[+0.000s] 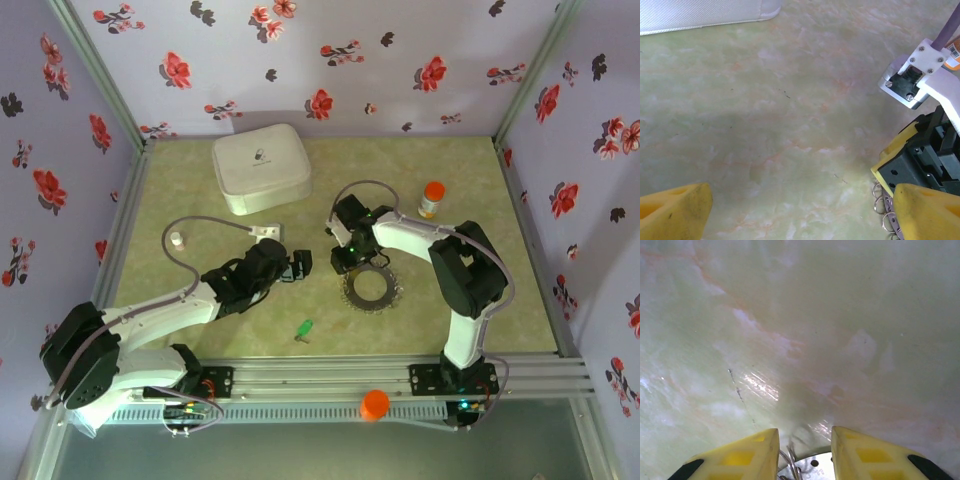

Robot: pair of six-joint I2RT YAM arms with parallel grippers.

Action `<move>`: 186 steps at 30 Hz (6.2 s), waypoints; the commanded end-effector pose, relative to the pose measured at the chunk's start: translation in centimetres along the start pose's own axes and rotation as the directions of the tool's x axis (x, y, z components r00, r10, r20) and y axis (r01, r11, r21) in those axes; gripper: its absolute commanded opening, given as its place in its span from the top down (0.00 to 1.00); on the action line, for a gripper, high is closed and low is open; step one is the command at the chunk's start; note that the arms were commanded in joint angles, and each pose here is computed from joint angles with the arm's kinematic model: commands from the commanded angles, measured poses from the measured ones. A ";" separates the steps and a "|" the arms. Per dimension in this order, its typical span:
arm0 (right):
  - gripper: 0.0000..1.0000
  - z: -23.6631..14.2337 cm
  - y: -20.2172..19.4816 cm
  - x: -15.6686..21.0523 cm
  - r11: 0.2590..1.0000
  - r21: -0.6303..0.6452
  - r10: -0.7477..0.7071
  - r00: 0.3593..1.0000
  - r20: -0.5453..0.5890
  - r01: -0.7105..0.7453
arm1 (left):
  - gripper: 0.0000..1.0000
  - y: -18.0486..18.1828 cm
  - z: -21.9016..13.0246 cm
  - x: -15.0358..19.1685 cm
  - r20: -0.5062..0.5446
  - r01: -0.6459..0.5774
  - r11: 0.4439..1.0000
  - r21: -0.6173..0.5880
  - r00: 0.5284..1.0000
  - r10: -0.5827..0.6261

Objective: Put the keys on the keyring

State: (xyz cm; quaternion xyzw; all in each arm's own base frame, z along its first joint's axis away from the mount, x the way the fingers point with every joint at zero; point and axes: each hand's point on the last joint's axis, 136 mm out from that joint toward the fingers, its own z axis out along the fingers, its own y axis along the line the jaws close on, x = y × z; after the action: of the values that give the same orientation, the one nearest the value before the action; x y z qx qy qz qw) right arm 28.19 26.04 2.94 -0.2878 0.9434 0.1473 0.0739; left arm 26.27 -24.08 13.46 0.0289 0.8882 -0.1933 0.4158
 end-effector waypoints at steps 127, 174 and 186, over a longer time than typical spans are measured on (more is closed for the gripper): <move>1.00 -29.6 19.7 1.6 0.567 -0.003 -0.368 0.257 0.893 0.824 | 0.83 -12.9 -16.4 -5.5 0.553 -0.665 0.272 0.695 0.737 0.389; 0.62 -16.7 19.3 -5.2 0.787 0.385 -0.467 0.057 0.882 0.483 | 1.00 -3.0 -11.8 -5.4 -0.418 0.645 0.692 -0.326 0.558 -0.717; 0.72 -16.8 20.2 -5.6 0.793 0.361 -0.415 0.001 0.910 0.491 | 1.00 -3.3 -12.6 -4.2 -0.443 0.673 0.628 -0.391 0.460 -0.769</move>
State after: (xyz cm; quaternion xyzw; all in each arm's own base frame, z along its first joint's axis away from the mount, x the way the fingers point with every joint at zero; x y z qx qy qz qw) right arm 20.43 39.68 23.08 -0.4335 0.5473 0.2859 0.6563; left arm 20.05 -22.09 24.03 -0.3127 0.9152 -0.2524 0.0288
